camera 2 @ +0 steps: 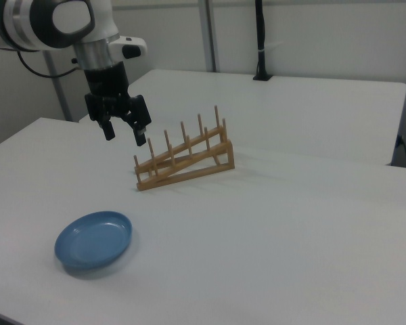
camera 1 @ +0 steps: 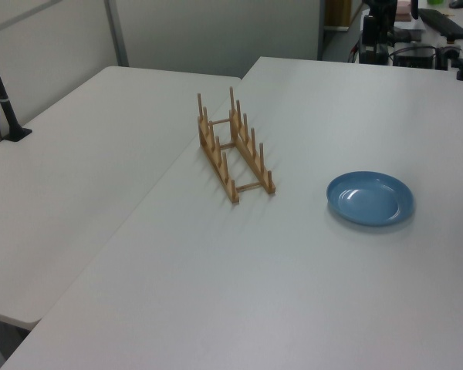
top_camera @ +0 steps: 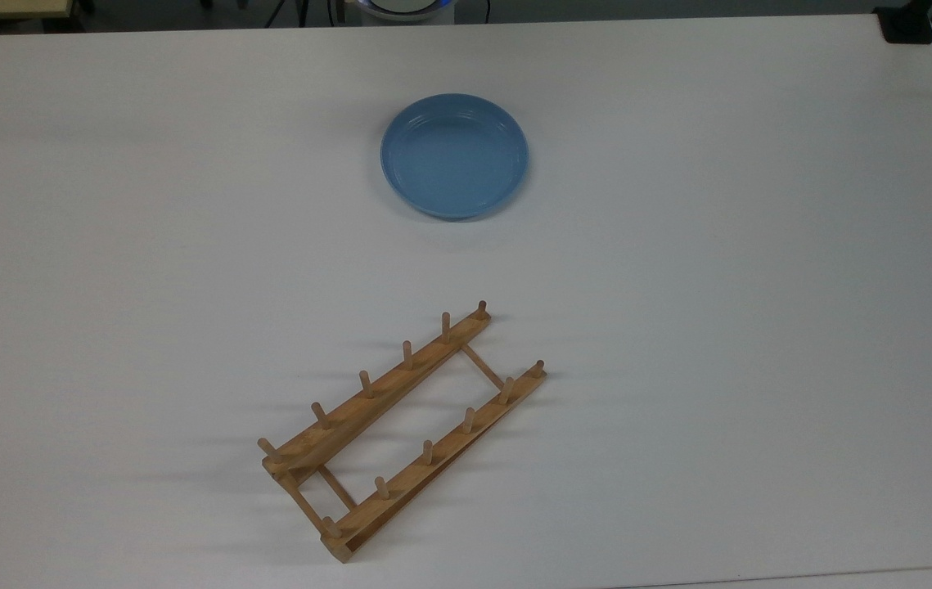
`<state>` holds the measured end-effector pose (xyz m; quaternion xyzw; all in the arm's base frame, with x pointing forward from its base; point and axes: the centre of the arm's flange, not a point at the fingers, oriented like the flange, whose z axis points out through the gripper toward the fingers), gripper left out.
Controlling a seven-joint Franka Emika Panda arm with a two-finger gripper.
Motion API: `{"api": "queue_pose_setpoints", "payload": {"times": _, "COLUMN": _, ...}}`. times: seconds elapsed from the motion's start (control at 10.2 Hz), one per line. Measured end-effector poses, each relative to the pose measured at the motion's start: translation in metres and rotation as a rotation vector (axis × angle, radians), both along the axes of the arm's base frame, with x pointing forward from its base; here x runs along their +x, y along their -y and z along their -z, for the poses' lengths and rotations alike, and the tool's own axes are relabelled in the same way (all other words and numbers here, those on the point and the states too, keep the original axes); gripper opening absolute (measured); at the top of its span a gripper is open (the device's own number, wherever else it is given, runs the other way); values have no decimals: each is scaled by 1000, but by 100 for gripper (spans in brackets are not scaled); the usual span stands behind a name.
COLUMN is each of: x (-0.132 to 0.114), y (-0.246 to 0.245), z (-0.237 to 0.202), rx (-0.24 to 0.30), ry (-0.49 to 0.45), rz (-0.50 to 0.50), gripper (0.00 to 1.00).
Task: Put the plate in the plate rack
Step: 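Move the open gripper toward the light blue plate, then lower the gripper onto the plate rim and close on it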
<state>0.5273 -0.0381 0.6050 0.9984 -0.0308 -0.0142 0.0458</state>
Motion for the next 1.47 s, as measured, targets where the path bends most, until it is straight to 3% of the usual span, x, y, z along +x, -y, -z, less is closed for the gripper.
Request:
{"api": "queue_pose_setpoints", "payload": {"times": 0.2, "x": 1, "y": -1, "z": 3, "rx": 0, "ry": -6, "rz": -14, "gripper": 100}}
{"api": "queue_pose_setpoints", "payload": {"times": 0.49, "x": 18, "y": -2, "z": 37, "rx": 8, "ry": -53, "rz": -166, "gripper": 100}}
{"api": "queue_pose_setpoints", "payload": {"times": 0.78, "x": 34, "y": -19, "z": 145, "rx": 33, "ry": -175, "rz": -420, "gripper": 100}}
{"api": "queue_pose_setpoints", "payload": {"times": 0.98, "x": 33, "y": -47, "z": 224, "rx": 14, "ry": -261, "rz": -532, "gripper": 100}}
{"api": "queue_pose_setpoints", "payload": {"times": 1.18, "x": 34, "y": -66, "z": 273, "rx": 10, "ry": -339, "rz": -579, "gripper": 86}}
{"api": "queue_pose_setpoints", "payload": {"times": 1.47, "x": 33, "y": -79, "z": 306, "rx": 16, "ry": -391, "rz": -603, "gripper": 41}}
